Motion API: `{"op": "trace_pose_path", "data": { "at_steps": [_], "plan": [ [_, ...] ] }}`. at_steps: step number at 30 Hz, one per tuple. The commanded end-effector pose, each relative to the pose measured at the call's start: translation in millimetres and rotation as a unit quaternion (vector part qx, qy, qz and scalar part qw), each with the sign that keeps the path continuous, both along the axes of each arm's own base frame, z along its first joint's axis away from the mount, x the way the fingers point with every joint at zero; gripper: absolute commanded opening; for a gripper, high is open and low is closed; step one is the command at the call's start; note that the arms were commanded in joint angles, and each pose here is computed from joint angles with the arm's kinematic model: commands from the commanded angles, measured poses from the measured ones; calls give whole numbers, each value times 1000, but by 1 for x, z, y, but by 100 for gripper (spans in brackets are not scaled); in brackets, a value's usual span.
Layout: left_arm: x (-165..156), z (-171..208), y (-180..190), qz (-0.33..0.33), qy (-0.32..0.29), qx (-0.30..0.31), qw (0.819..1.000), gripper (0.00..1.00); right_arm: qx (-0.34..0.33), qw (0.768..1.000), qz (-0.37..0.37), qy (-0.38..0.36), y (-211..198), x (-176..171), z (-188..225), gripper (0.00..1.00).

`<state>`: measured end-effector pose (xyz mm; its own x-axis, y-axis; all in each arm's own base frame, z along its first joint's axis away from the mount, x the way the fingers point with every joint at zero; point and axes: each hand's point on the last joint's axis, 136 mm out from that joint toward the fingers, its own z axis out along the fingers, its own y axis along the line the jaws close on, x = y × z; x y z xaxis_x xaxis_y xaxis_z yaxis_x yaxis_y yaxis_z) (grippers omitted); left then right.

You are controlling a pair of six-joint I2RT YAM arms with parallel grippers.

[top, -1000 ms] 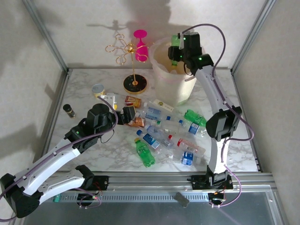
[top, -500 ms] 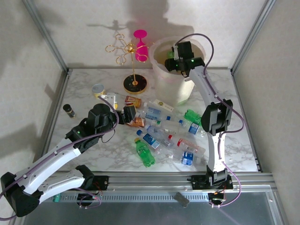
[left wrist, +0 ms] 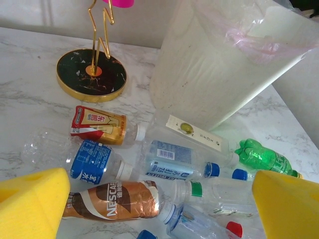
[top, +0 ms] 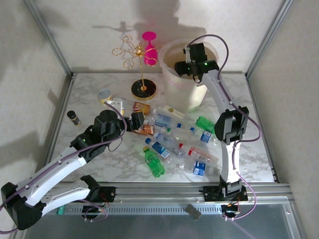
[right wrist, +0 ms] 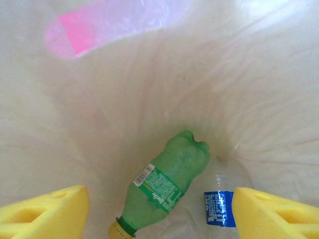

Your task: Put the plastic bottles in the bin

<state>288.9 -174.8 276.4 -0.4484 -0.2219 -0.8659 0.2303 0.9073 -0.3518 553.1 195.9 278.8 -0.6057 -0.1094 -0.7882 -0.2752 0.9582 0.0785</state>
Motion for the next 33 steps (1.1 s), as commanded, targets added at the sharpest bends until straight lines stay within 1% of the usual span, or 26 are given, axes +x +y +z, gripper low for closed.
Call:
{"op": "trace_pose_path", "data": {
  "at_steps": [1,7,10,13,17,20,23,26,29,33],
  "plan": [
    [1,0,4,14,-7,2,1000,94,17,998,-11,-61,-14,-20,65,75],
    [0,0,7,31,8,-19,999,94,48,993,-11,-104,-24,-64,113,73],
    [-2,-1,5,32,25,-34,999,94,61,991,2,-117,-23,-97,129,72],
    [-4,-7,2,30,61,-34,997,94,67,990,19,-123,-15,-134,131,71],
    [-14,-12,3,26,90,-54,994,95,76,990,34,-117,-9,-183,119,69],
    [-24,-28,0,13,120,-71,990,94,94,988,46,-113,-6,-218,113,68],
    [-38,-59,-6,-2,177,-92,980,91,120,986,56,-105,-7,-247,104,67],
    [-57,-92,-12,-17,235,-122,964,88,144,983,62,-97,-12,-270,96,66],
    [-74,-121,-13,-18,288,-133,948,86,155,982,64,-91,-18,-285,84,66],
    [-91,-146,-16,-24,336,-153,929,83,165,980,64,-89,-24,-297,74,66]
  ]
}}
